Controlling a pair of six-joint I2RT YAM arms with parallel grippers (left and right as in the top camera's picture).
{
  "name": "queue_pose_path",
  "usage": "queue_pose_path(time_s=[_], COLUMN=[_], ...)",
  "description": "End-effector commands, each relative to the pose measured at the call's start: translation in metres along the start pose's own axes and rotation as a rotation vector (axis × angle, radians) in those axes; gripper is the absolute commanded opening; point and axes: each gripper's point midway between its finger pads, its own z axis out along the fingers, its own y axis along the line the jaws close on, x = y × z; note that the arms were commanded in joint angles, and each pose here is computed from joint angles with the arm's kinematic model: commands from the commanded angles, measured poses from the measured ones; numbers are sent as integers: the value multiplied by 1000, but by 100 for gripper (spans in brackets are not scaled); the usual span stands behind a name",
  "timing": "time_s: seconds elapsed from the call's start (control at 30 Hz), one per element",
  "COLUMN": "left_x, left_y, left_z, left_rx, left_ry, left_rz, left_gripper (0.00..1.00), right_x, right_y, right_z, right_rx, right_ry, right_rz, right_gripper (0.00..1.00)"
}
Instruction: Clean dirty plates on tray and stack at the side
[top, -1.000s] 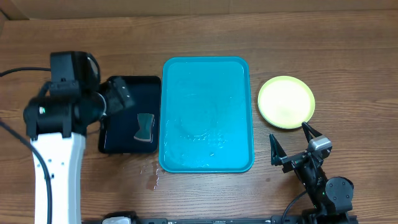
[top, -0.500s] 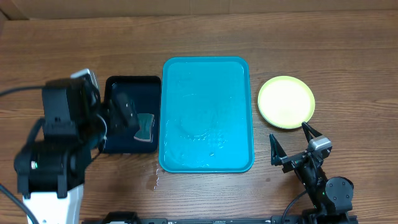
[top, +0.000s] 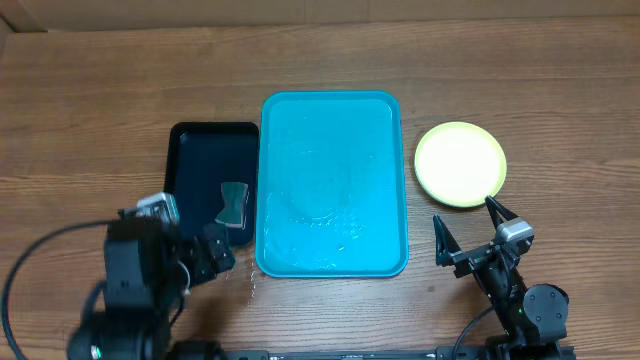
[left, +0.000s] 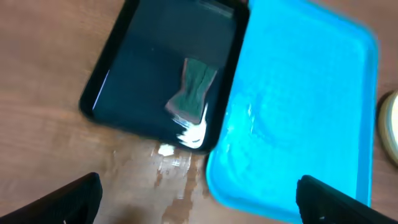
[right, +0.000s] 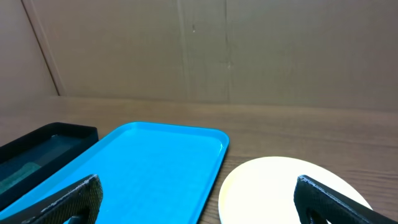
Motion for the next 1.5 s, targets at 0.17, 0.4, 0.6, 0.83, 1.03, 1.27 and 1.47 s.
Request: queue_pose_path(time_s=[0.17,0.4,0.6,0.83,1.03,1.27,1.47], left_x=[-26,-77,-91,-87,-78,-67,-46], left_y=[-11,-35,-43,-44,-39,-28,-11], left_z=[-12,-77,-144,-139,-99,-48,18], left_rx=[171,381,545,608,583,518,357], left_ry=[-403,-889,-1278,-1404,-1346,-1239,-992], left_rz=[-2,12,28,49,45,31,60], left_gripper=[100,100,100,100,100,100,100], right_x=[2,2,2,2,2,2,2], right_y=[-3,-3,-3,-3,-3,-3,-3], right_z=[0,0,0,0,0,0,0], right_rx=[14,14,14,14,14,14,14], right_ry=[-5,-5,-5,-5,-5,-5,-5], right_rz=[-4,-4,-4,-4,-4,-4,-4], right_gripper=[100,100,100,100,100,100,100])
